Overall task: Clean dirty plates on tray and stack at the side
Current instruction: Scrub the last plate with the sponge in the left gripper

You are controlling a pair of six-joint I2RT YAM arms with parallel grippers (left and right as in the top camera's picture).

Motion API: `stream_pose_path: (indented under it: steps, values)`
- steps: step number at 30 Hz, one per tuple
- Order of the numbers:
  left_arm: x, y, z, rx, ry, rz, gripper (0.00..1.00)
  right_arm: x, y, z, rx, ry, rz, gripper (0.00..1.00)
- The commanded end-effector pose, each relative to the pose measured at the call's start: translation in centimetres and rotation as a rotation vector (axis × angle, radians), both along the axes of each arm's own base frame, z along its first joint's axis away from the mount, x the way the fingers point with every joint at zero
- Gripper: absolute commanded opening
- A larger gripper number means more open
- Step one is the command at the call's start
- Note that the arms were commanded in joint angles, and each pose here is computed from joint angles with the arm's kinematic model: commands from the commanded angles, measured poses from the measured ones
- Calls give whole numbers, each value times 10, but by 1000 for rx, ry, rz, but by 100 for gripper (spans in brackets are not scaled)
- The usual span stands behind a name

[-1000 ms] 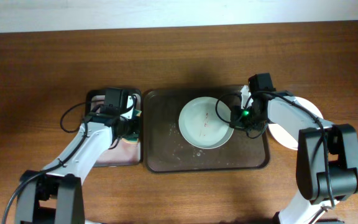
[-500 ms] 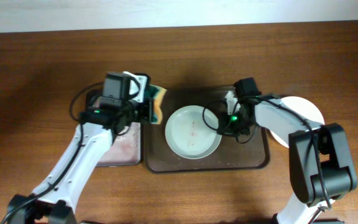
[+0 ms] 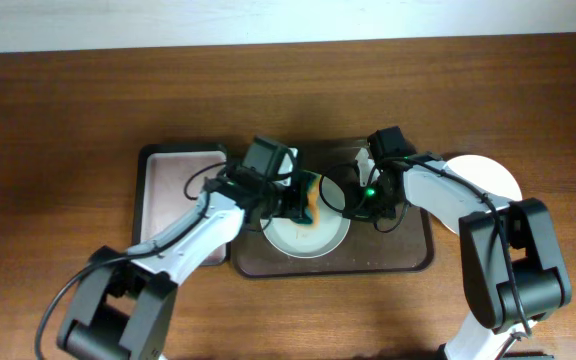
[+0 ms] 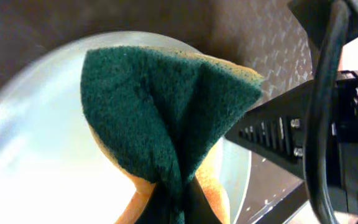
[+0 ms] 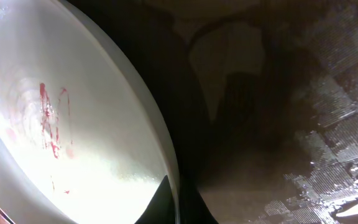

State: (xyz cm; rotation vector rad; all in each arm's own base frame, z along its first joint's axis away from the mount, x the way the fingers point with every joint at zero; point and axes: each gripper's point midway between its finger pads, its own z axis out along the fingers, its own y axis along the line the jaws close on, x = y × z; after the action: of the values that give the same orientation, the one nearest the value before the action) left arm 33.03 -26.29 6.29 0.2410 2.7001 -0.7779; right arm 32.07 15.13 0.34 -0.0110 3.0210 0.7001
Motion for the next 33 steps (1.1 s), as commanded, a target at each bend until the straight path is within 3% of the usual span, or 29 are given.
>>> stream_pose_path:
  steps: [1,10,17,21,30,31,33]
  values:
    - [-5,-14,-10,-2,33,13,0,-9,0,-9,-9,33,0,4]
    - [-9,2,-64,181,69,51,0,-9,0,-9,-10,35,1,4]
    - [2,72,-67,463,57,191,0,-9,0,-9,-10,35,0,4]
    - [20,67,-39,449,-24,115,0,-9,0,-9,-10,35,0,4]
    - [36,64,54,303,-167,161,0,-9,-1,-10,-15,33,-1,4]
    - [36,74,60,304,-166,182,0,-8,-2,-10,-25,31,-2,5]
    - [35,90,68,309,-157,214,0,-8,-3,-11,-27,30,-2,19]
